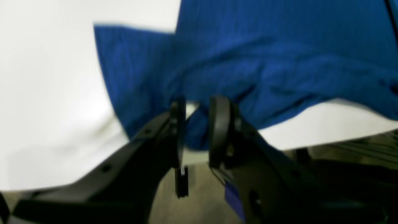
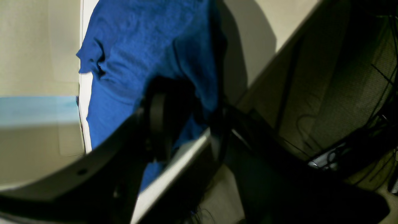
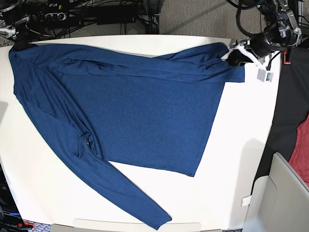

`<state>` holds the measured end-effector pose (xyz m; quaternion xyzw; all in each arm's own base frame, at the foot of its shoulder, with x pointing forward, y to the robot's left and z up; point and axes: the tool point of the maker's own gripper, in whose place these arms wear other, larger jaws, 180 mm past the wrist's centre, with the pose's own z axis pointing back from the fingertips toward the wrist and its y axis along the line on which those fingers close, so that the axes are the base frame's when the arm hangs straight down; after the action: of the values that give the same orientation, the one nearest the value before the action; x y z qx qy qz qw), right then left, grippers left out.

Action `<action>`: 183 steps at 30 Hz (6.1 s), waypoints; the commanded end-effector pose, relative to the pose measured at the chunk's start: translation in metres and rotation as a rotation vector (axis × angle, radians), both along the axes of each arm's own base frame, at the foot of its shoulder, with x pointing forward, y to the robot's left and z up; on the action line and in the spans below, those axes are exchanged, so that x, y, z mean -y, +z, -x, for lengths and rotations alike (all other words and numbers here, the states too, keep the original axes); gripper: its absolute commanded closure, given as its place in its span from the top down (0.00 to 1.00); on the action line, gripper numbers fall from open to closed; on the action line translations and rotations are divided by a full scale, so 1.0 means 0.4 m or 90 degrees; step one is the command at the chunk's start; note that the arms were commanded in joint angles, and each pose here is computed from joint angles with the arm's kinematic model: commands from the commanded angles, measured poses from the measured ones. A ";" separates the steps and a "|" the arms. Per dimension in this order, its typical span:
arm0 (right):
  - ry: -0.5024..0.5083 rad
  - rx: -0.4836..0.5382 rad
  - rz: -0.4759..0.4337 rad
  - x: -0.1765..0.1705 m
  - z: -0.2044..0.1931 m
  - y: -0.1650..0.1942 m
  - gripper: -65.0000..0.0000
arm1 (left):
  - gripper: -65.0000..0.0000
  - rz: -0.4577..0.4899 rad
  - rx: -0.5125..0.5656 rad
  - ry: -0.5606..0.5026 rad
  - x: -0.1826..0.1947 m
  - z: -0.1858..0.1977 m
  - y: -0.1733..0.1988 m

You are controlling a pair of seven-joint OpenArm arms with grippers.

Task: Fold the T-shirt properly

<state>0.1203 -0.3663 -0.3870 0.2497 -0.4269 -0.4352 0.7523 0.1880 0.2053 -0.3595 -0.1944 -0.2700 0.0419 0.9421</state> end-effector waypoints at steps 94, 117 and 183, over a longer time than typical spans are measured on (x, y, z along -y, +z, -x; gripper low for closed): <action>0.057 0.023 0.066 0.006 -0.036 0.063 0.33 | 0.47 0.136 -0.044 0.028 0.101 0.052 -0.051; 0.053 0.024 0.068 0.010 -0.035 0.066 0.33 | 0.13 0.211 -0.108 0.035 0.162 0.046 -0.158; 0.029 0.078 0.089 0.041 -0.089 0.109 0.33 | 0.05 0.131 0.006 0.127 -0.082 -0.114 -0.032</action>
<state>0.1527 -0.3746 -0.3578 0.2395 -0.4743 -0.3851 0.7546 0.2190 0.2319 -0.3902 -0.2636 -0.2556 0.1770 0.9132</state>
